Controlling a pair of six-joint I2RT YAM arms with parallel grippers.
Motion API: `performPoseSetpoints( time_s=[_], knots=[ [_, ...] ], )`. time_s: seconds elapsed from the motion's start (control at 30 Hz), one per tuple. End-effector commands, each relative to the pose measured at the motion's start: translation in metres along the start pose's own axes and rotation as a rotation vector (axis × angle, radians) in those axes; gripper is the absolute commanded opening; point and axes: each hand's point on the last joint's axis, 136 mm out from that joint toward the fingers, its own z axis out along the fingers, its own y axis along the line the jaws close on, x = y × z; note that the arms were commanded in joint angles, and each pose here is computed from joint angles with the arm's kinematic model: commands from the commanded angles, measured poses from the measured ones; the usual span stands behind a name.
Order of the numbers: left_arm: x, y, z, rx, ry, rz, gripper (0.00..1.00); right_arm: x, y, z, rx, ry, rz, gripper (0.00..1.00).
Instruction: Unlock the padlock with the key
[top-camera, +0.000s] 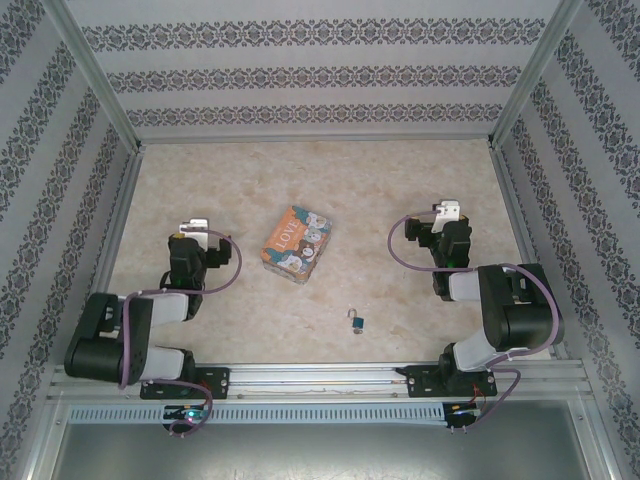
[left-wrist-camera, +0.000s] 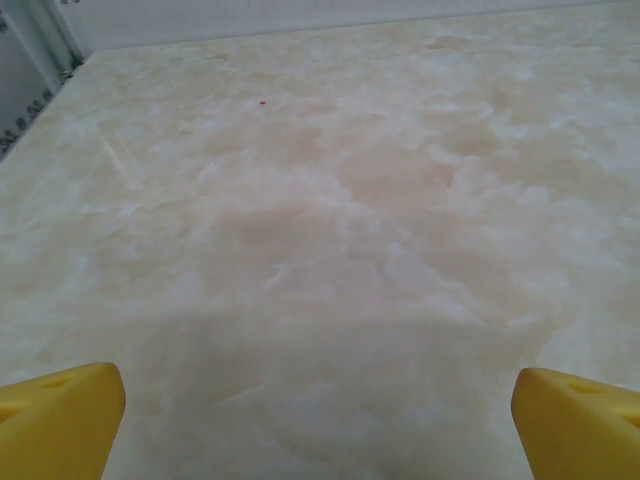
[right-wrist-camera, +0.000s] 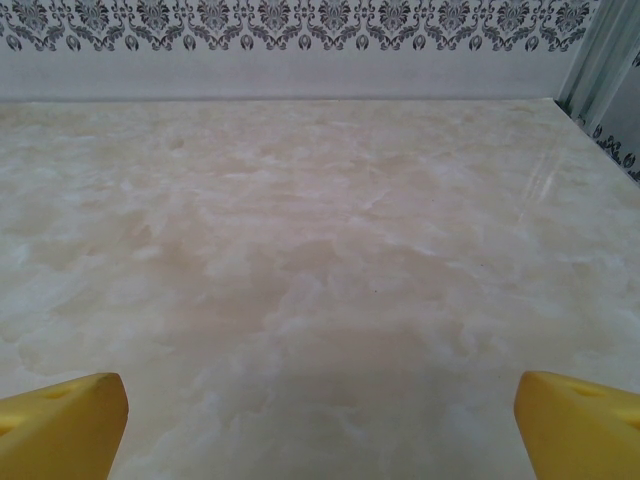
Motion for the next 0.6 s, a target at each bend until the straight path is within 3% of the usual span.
performPoseSetpoints(
  time_s=[0.0, 0.17, 0.37, 0.57],
  knots=[
    [-0.034, -0.004, 0.008, 0.033, -0.158, -0.026, 0.99, -0.006, -0.002, 0.001, 0.004, -0.016, 0.016, 0.98],
    [-0.021, -0.007, 0.017, 0.045, -0.176, -0.018, 0.99, -0.006, -0.002, 0.001, 0.005, -0.016, 0.015, 0.98],
    [-0.017, 0.0, 0.04, 0.03, -0.027, -0.046, 0.99, -0.006, -0.002, 0.001, 0.005, -0.015, 0.015, 0.98],
    [-0.017, 0.002, 0.04, 0.044, -0.044, -0.06, 0.99, -0.005, -0.001, 0.001, 0.004, -0.014, 0.014, 0.98]
  ],
)
